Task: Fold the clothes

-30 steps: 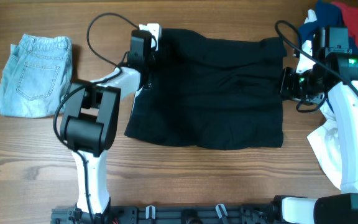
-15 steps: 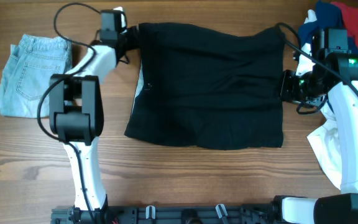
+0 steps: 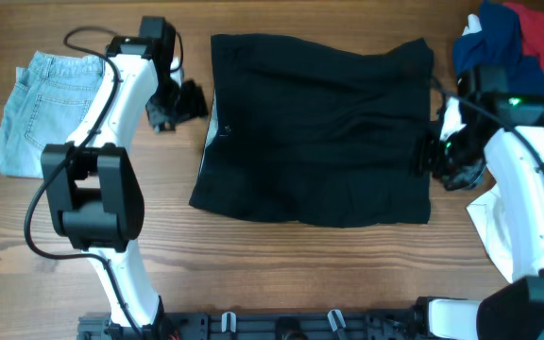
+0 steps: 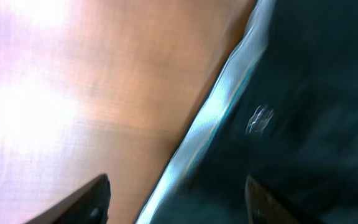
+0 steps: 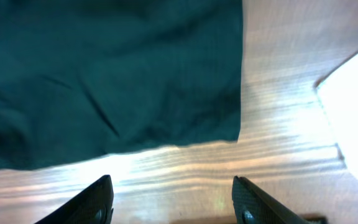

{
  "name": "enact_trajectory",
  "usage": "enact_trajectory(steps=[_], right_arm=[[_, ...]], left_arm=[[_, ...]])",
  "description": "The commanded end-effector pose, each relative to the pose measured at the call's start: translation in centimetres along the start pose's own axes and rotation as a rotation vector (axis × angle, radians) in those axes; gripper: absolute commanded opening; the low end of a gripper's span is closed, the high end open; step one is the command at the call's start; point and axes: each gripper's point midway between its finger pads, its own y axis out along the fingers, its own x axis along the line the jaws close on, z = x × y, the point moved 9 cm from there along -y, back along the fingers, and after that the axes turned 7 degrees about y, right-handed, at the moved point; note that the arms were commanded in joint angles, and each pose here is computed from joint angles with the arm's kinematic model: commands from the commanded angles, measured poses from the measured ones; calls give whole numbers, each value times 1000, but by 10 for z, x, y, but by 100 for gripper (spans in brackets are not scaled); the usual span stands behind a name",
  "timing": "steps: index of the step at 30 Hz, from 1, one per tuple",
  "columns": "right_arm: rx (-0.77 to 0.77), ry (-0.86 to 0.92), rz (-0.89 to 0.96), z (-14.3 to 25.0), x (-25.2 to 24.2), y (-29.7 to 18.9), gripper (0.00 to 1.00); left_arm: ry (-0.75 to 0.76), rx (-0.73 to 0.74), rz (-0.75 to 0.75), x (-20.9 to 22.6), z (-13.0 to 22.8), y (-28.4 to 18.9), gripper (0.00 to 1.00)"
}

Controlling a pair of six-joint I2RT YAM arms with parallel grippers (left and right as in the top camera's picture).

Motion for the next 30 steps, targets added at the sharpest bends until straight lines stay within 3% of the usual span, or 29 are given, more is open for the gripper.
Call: enact_trajectory(steps=[1,5,13,23,30], right_arm=[[84,61,-3,13,-4,40,61],[108,69,-66,23,-5,75,61],[84,140,-9,37,-18,118,61],[44,139,-22,31,-17,120,61],[41,156,-24,31,-16,120,61]], left_arm=[[25,120,-19,1,22,14,67],[25,202,-39,6,42,37,63],[-18,251,10,11,77,53,63],[-205,178,16,11,105,16,65],[-343,197,95,16,133,48,57]])
